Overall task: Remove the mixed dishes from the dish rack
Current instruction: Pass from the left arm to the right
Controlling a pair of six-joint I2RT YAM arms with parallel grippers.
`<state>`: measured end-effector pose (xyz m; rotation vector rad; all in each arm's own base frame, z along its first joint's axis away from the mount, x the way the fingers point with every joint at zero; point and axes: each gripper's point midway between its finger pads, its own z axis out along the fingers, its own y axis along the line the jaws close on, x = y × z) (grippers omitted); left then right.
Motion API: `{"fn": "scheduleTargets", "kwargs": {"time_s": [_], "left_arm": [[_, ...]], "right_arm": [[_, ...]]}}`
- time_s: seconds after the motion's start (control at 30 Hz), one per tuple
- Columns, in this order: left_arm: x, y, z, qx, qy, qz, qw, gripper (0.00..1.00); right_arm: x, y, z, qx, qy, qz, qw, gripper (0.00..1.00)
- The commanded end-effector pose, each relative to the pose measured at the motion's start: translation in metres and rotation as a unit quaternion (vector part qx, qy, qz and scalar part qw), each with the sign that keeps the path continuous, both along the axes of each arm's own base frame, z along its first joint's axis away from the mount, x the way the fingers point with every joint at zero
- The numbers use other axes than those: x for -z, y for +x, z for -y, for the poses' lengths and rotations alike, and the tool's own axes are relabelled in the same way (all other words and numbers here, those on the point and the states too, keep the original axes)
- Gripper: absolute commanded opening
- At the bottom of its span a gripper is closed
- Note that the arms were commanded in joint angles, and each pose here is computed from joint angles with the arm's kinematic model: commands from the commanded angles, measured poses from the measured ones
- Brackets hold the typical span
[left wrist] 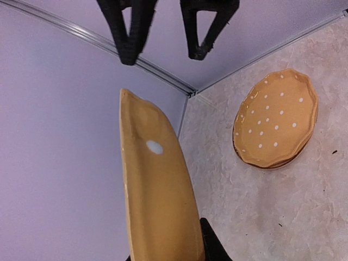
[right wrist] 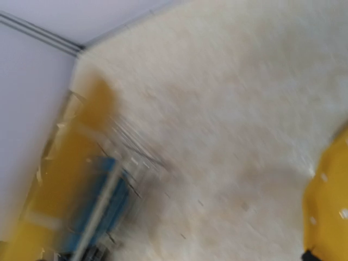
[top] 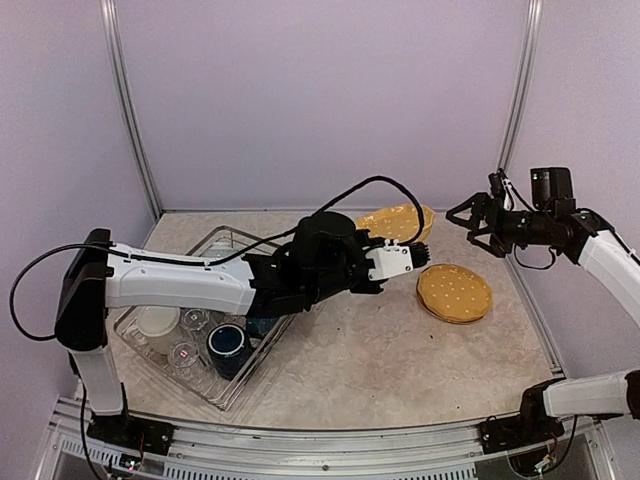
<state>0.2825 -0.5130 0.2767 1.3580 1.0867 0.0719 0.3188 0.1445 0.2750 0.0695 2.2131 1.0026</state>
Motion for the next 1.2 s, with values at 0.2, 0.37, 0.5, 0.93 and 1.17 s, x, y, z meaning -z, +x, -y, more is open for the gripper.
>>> {"fn": "scheduleTargets", "kwargs": {"time_s": [0.2,0.37,0.5,0.93,1.17], "left_arm": [[-0.057,0.003,0.012,-0.032,-0.033,0.173,0.984,0.0],[-0.046,0.007,0.023,-0.038,-0.009,0.203,0.978,0.0],[-0.035,0.01,0.033,-0.04,0.019,0.218,0.975,0.0],[-0.026,0.0,0.048,-0.043,0.046,0.255,0.965,0.0],[-0.026,-0.005,0.047,-0.049,0.046,0.251,0.966,0.0]], "right_arm": [[-0.053,0.003,-0.014,0.017,0.069,0.052,0.996,0.98],[-0.023,0.011,-0.023,0.026,0.033,0.013,0.999,0.94],[-0.005,0.015,-0.03,0.033,0.001,-0.006,0.999,0.84],[0.024,0.006,-0.039,0.045,0.07,-0.037,0.996,0.63],[0.019,0.002,-0.049,0.033,0.149,-0.029,0.988,0.41]]}}
